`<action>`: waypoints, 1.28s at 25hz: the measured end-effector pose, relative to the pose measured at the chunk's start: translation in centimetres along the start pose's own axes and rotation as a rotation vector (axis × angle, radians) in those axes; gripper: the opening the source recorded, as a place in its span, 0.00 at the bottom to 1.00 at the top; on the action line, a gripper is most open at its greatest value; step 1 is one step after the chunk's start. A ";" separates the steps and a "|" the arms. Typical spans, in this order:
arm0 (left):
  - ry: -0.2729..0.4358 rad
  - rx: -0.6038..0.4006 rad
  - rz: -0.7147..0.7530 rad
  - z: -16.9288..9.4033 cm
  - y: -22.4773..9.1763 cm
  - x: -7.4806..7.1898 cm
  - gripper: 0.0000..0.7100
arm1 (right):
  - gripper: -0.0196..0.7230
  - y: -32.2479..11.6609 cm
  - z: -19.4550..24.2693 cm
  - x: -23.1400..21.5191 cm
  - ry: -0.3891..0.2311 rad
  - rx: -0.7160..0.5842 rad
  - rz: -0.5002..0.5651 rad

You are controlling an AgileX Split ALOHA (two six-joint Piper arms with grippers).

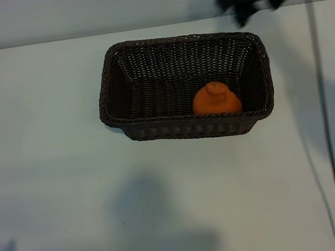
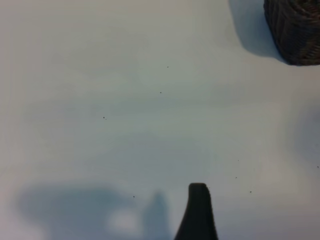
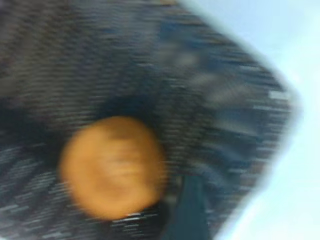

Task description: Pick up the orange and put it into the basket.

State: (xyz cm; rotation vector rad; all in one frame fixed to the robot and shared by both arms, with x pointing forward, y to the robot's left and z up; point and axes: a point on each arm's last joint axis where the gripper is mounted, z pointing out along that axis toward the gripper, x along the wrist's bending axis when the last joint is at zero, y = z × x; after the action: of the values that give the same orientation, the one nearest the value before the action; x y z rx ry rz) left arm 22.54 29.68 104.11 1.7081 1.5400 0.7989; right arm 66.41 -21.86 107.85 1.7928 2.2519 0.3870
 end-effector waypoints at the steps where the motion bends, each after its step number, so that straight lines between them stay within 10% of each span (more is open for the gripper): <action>1: 0.000 0.000 0.000 0.0 0.0 0.0 0.83 | 0.83 -0.1 0.0 -1.6 -0.023 0.001 0.029; 9: 0.000 0.000 0.000 0.0 0.0 0.0 0.83 | 0.81 -3.5 -1.0 -15.9 -0.146 0.010 0.346; 16: 0.000 0.000 0.000 0.0 0.0 0.0 0.83 | 0.77 -6.6 -2.1 -22.0 -0.122 -0.013 0.550; 32: 0.000 0.000 0.000 0.0 0.0 0.0 0.83 | 0.76 -10.6 -19.1 -15.2 -0.112 -0.370 0.486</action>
State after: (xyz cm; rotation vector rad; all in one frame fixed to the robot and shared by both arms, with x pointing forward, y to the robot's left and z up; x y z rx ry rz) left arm 22.54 29.68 104.11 1.7081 1.5400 0.7989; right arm 53.54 -40.07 122.34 2.0680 1.5249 0.7148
